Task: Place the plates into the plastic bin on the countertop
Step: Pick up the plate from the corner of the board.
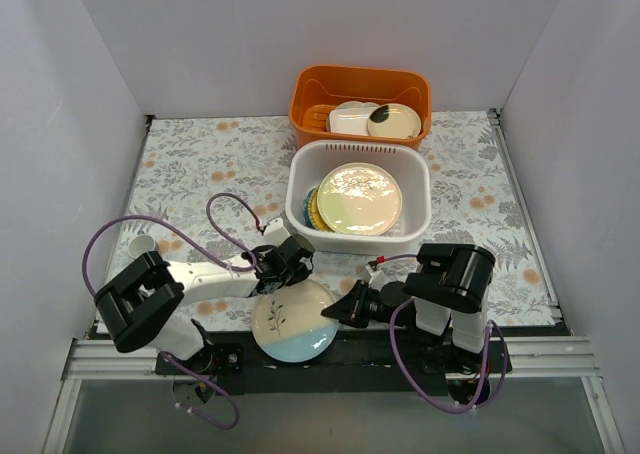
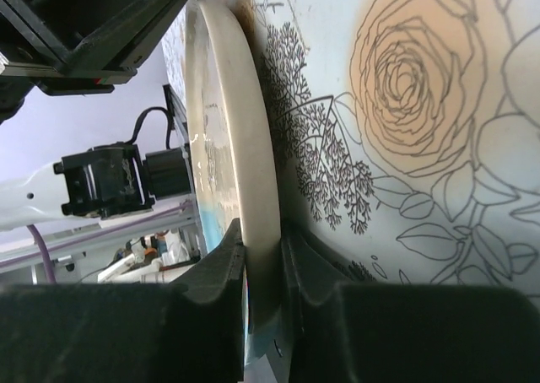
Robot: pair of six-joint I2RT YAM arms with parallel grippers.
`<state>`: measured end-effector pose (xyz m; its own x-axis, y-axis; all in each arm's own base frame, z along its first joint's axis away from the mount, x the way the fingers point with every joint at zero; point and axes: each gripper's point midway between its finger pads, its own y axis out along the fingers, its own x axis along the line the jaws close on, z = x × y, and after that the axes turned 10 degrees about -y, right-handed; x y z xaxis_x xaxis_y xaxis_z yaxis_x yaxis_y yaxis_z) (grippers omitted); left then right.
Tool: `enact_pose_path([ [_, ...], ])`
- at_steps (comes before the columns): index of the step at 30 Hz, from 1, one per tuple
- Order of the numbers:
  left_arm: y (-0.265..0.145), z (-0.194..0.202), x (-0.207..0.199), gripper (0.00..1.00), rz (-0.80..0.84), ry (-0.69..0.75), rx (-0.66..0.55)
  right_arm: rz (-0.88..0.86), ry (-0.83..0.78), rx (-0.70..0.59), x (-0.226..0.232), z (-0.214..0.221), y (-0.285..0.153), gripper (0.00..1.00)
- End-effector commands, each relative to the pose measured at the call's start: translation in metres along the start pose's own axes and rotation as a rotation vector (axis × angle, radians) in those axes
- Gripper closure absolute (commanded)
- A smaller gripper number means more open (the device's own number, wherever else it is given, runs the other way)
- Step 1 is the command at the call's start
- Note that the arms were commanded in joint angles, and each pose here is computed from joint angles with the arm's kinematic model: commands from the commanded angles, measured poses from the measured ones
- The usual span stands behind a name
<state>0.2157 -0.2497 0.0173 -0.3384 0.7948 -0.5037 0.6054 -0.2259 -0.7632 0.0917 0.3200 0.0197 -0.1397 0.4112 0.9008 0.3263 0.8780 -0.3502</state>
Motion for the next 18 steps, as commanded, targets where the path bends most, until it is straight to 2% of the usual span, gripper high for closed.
enact_pose_path([
  [1, -0.03, 0.01, 0.082, 1.0, -0.289, 0.132, 0.062, 0.037, -0.073, -0.042, -0.022, 0.003, -0.086, 0.99],
  [6, -0.06, -0.024, 0.069, 1.0, -0.277, 0.12, -0.028, -0.001, -0.131, -0.036, -0.017, 0.003, -0.086, 0.99],
  [9, -0.078, -0.041, 0.055, 0.95, -0.224, 0.096, -0.062, 0.005, -0.177, -0.015, -0.021, 0.006, -0.079, 0.99],
  [11, -0.089, -0.053, 0.048, 0.86, -0.187, 0.075, -0.084, -0.017, -0.225, -0.003, -0.015, 0.004, -0.065, 0.99],
  [12, -0.093, -0.058, 0.047, 0.82, -0.178, 0.073, -0.095, 0.038, -0.28, 0.032, -0.027, 0.007, -0.059, 0.99],
  [13, -0.096, -0.062, 0.049, 0.71, -0.185, 0.072, -0.103, 0.056, -0.33, 0.047, -0.029, 0.006, -0.053, 0.99],
  [14, -0.101, -0.068, 0.046, 0.66, -0.171, 0.063, -0.121, 0.016, -0.385, 0.002, -0.001, -0.009, -0.039, 0.99],
  [15, -0.103, -0.071, 0.046, 0.62, -0.172, 0.065, -0.129, 0.118, -0.466, 0.047, -0.015, -0.008, -0.035, 0.99],
  [16, -0.105, -0.073, 0.05, 0.56, -0.188, 0.063, -0.133, 0.144, -0.504, 0.041, -0.012, -0.014, -0.034, 0.99],
  [17, -0.108, -0.078, 0.049, 0.49, -0.184, 0.059, -0.146, 0.104, -0.541, -0.05, 0.023, -0.037, -0.027, 0.99],
  [18, -0.109, -0.079, 0.05, 0.45, -0.188, 0.063, -0.149, 0.161, -0.569, -0.032, 0.017, -0.039, -0.03, 0.99],
])
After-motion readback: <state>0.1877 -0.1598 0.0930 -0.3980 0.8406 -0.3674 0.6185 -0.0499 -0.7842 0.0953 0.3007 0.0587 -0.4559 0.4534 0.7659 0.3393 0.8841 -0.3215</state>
